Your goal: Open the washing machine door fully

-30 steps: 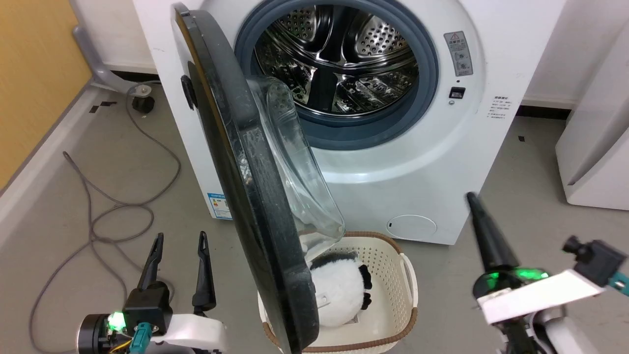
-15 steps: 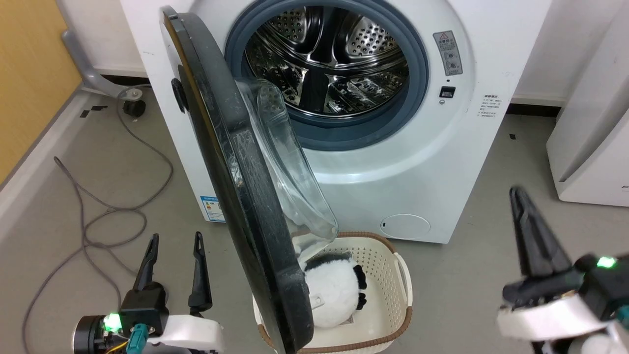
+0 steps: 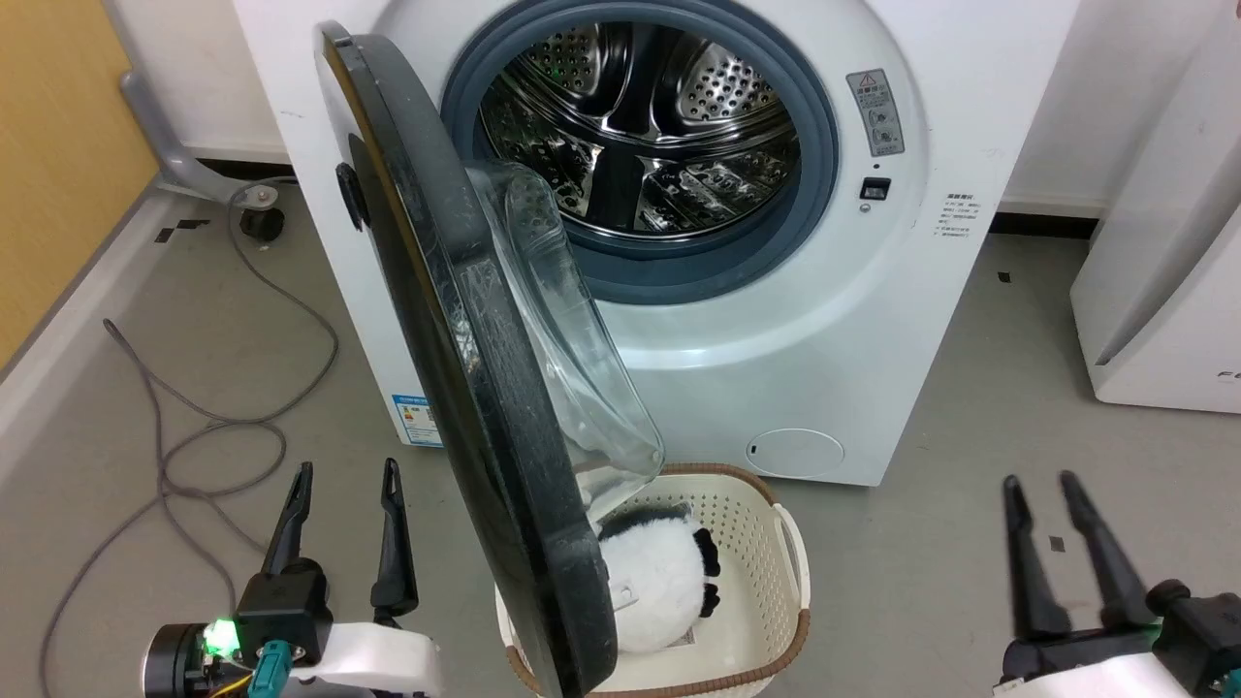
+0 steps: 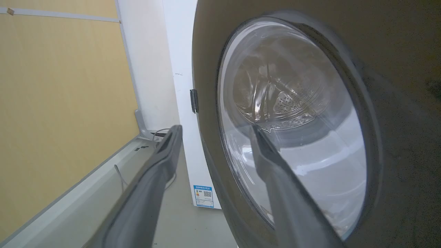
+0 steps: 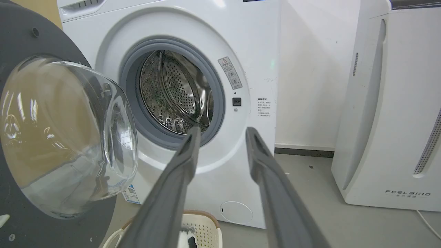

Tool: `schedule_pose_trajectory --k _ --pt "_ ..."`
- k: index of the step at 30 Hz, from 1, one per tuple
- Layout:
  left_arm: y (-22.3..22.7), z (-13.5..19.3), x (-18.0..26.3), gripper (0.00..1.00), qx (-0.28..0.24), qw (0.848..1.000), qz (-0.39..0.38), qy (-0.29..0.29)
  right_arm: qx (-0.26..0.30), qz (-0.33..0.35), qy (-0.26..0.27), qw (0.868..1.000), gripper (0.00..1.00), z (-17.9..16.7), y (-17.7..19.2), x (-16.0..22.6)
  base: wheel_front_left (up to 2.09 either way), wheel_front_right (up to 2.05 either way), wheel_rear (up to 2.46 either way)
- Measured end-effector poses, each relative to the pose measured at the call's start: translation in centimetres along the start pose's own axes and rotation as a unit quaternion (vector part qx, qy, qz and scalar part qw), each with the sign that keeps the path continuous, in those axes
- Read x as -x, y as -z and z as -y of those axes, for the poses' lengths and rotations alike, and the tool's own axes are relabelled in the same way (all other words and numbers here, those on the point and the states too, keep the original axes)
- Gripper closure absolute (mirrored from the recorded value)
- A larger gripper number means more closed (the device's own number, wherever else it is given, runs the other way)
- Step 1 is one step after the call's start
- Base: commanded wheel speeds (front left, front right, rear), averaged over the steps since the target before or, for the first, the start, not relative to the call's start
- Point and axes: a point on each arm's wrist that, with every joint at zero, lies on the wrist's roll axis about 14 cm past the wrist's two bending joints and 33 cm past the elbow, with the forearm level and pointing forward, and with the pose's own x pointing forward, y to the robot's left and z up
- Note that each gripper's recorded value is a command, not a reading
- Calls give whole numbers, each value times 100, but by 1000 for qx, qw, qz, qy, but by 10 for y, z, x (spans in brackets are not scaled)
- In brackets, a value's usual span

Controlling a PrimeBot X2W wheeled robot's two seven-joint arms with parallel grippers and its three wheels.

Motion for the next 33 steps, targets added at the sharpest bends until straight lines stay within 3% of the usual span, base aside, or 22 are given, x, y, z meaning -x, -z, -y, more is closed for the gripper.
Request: schedule_pose_trajectory --k 13,14,15,16,24,33 --pt "2 -2 1 0 0 1000 -3 -3 -12 -12 10 1000 0 5 8 4 0 0 0" --pt "1 -3 1 16 0 1000 -2 -4 -13 -13 10 1000 0 5 8 4 0 0 0" --pt "0 -3 0 74 0 1000 0 -5 -13 -13 10 1000 0 4 9 4 0 0 0" --pt "-2 -4 0 100 0 1000 3 -6 -13 -14 10 1000 0 4 9 4 0 0 0" --pt "-52 -21 -19 100 -17 996 84 -23 -12 -17 6 1000 0 3 12 3 0 0 0" --pt "-158 1 -25 100 -27 968 250 13 -11 -17 6 1000 0 3 11 3 0 0 0"
